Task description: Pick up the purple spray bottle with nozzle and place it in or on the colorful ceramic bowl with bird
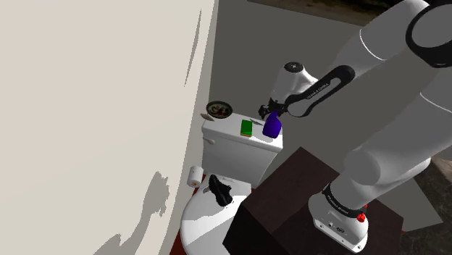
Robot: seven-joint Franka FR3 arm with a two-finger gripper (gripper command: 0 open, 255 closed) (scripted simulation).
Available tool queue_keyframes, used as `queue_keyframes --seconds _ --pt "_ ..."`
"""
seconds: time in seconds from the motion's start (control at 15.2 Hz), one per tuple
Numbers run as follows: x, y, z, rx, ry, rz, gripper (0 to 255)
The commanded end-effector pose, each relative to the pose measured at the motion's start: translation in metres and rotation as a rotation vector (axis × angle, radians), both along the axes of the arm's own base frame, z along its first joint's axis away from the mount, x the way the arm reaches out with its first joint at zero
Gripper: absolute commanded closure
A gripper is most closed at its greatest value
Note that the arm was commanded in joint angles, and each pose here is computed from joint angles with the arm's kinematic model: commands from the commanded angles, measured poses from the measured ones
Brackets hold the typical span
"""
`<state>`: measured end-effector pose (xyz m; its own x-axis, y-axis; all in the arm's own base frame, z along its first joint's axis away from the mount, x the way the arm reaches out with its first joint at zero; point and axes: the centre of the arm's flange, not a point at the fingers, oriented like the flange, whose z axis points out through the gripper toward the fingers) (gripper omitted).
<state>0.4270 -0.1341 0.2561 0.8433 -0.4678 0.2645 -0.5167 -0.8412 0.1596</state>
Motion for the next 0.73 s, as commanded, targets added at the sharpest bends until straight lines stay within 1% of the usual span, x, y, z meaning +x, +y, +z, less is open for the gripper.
queue_keyframes --seconds 0.0,0.66 --pt "0.005 -0.014 -0.019 -0.019 -0.022 -0.032 0" --pt "0.040 -0.102 -0.094 -0.119 -0.125 -0.199 0"
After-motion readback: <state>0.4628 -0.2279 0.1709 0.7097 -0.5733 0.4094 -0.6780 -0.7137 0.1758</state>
